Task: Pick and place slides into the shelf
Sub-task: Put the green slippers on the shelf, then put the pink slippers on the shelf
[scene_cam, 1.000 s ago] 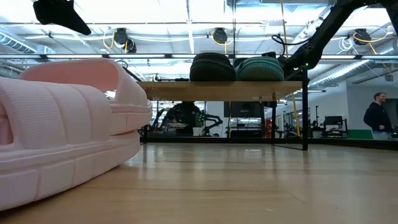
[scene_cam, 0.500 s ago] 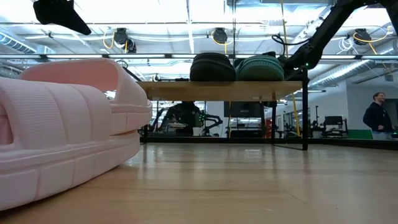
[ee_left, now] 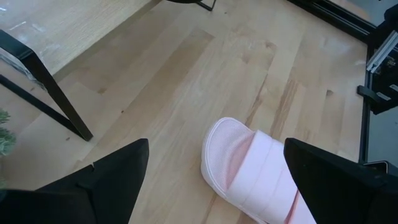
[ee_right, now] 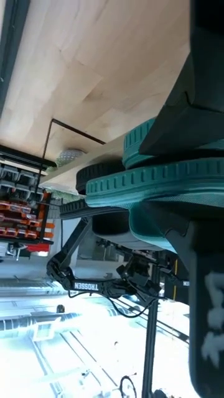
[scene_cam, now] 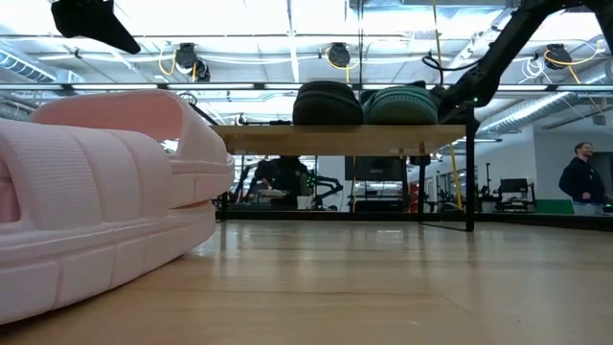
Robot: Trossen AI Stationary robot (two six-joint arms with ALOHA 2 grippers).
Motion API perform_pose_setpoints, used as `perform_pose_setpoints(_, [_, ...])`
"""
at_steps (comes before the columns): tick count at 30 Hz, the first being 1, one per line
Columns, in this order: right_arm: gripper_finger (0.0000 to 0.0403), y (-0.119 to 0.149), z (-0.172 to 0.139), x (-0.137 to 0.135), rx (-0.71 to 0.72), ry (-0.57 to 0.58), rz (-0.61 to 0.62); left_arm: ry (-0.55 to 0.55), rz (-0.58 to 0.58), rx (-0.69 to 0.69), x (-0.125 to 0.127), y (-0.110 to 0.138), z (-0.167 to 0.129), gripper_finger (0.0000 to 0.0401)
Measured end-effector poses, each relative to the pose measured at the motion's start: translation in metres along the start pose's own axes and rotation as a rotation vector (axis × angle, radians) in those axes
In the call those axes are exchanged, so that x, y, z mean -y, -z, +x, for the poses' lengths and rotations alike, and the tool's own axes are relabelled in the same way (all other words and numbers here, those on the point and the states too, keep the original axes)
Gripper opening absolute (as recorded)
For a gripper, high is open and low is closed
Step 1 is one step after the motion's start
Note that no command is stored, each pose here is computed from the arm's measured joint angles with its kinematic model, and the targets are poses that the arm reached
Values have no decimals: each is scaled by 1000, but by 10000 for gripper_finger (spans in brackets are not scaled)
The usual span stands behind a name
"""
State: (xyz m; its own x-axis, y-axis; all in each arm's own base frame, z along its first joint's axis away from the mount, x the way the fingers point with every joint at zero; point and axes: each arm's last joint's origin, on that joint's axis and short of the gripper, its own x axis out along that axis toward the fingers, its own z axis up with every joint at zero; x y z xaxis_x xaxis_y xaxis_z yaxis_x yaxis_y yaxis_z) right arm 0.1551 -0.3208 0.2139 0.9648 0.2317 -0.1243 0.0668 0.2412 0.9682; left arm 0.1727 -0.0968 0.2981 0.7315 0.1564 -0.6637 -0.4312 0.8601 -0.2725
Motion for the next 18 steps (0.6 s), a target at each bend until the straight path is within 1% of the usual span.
perform_pose_setpoints(7, [118, -2, -10, 2, 30, 7, 3, 0, 1, 0, 0, 0, 0, 376])
perform_pose_setpoints(13, [118, -4, -22, 0, 64, 13, -21, -3, 2, 3, 0, 0, 0, 376])
perform_pose_setpoints(15, [118, -5, -27, -4, 82, 15, -44, -4, 2, 5, 0, 0, 0, 376])
perform_pose_setpoints(18, [118, -7, -36, -17, 114, 13, -100, -5, 3, 7, 0, 0, 0, 376])
